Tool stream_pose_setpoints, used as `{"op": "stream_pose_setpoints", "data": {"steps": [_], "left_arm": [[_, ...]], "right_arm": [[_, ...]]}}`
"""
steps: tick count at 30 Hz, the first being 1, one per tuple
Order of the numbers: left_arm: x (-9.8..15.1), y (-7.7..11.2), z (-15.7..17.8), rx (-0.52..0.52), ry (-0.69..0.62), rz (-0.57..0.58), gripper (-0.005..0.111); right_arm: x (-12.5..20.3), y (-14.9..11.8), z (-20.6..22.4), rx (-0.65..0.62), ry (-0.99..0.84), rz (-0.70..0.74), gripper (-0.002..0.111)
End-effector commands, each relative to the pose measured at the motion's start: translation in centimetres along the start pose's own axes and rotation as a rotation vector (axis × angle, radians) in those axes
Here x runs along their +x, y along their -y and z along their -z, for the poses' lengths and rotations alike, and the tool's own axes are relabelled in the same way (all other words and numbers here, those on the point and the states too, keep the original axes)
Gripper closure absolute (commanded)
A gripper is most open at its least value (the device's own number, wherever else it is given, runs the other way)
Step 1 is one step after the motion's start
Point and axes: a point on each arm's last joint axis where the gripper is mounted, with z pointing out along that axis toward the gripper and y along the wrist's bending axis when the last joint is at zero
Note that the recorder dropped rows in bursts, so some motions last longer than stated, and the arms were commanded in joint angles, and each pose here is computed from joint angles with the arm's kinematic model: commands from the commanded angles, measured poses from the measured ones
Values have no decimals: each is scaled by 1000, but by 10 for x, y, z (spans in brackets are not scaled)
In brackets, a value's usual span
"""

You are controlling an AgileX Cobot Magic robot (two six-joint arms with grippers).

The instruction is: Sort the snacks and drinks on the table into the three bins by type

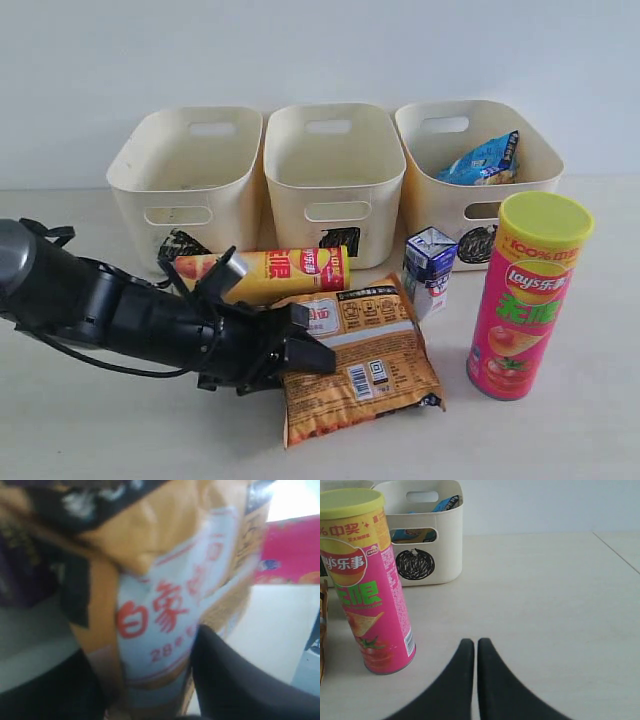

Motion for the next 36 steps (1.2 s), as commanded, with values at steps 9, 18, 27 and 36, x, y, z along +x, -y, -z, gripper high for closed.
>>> {"op": "stream_pose_setpoints", "data": {"steps": [9,18,27,36], "left_arm": [[2,17,9,211,-48,-36,102],[-5,34,28,325,-29,-58,102],[-19,67,60,318,73,-116,102],[-41,87,93,360,170,-126,102]], "right_arm": [[1,0,0,0,8,4,108],[1,0,0,0,8,4,108],[1,0,0,0,8,4,108],[1,0,0,0,8,4,108]]}}
